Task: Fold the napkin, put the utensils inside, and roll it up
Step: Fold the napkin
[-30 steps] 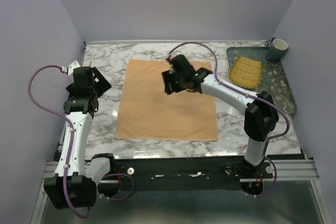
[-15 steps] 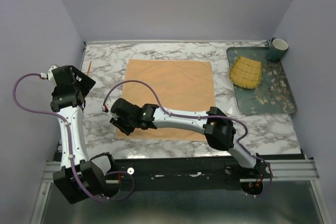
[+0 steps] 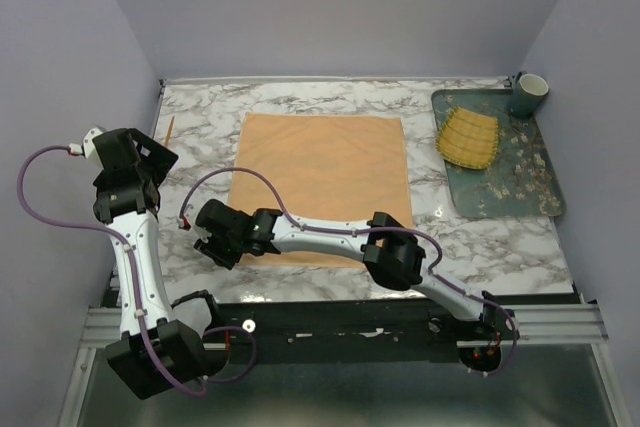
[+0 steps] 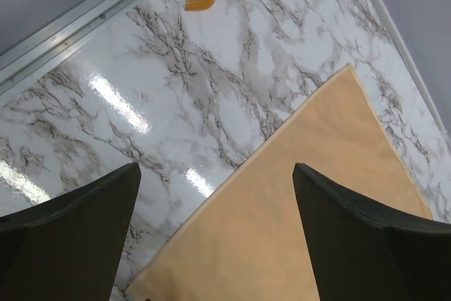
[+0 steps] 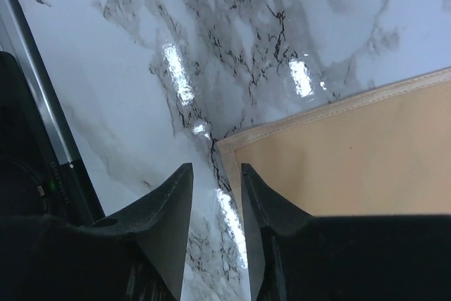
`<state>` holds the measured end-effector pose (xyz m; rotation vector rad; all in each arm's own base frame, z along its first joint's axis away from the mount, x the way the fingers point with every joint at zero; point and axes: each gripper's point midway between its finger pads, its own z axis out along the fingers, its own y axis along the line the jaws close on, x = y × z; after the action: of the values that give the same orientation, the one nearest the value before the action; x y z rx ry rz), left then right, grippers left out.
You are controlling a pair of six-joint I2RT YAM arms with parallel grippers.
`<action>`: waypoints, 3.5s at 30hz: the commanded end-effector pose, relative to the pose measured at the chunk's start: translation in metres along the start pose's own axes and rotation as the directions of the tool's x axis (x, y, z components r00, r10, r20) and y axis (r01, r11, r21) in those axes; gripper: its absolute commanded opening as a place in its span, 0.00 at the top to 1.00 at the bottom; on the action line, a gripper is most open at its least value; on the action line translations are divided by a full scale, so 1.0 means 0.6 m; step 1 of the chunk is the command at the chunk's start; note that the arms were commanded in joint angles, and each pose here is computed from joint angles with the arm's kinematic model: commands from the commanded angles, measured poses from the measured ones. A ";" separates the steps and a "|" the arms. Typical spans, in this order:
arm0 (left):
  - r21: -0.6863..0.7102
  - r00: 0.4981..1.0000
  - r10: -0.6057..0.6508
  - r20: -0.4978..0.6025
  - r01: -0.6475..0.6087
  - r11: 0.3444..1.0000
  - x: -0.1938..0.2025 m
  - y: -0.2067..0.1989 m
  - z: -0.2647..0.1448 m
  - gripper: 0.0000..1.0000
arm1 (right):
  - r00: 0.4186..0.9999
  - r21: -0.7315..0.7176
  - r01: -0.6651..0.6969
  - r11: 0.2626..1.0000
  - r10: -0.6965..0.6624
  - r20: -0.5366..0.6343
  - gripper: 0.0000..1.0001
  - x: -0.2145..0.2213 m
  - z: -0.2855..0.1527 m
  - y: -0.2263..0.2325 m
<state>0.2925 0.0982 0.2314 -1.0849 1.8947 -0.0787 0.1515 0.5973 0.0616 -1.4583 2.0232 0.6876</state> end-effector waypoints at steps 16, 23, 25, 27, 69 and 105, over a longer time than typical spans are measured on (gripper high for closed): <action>0.011 0.999 -0.034 0.015 0.034 0.999 -0.004 0.003 -0.018 0.02 | 0.980 0.065 0.149 0.987 -0.138 -0.141 0.57 0.095 0.080 -0.004; 0.017 0.999 -0.034 0.013 0.034 0.999 -0.001 0.003 -0.019 0.02 | 0.984 0.036 0.116 0.993 -0.110 -0.137 0.98 0.094 0.075 0.005; 0.016 0.999 -0.034 0.012 0.034 0.999 0.001 0.005 -0.019 0.02 | 0.990 0.046 0.107 0.993 -0.102 -0.100 0.99 0.069 0.055 0.002; 0.009 0.999 -0.032 0.005 0.032 0.999 0.008 0.010 -0.016 0.02 | 0.996 0.053 0.062 0.997 -0.058 -0.063 0.99 0.045 0.035 -0.007; 0.321 0.935 0.161 -0.315 -0.055 0.945 0.237 -0.078 0.034 0.02 | 0.656 0.083 -0.731 0.678 0.662 0.364 1.00 0.182 -0.364 -0.634; 0.303 0.920 0.181 -0.347 -0.073 0.950 0.243 -0.123 0.073 0.02 | 0.581 0.196 -0.803 0.563 0.667 0.466 1.00 0.245 -0.439 -0.842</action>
<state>0.3342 -0.0345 0.1271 -0.7928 2.2451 -0.5014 0.5515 0.1891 0.1102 -0.1523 2.2689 0.7485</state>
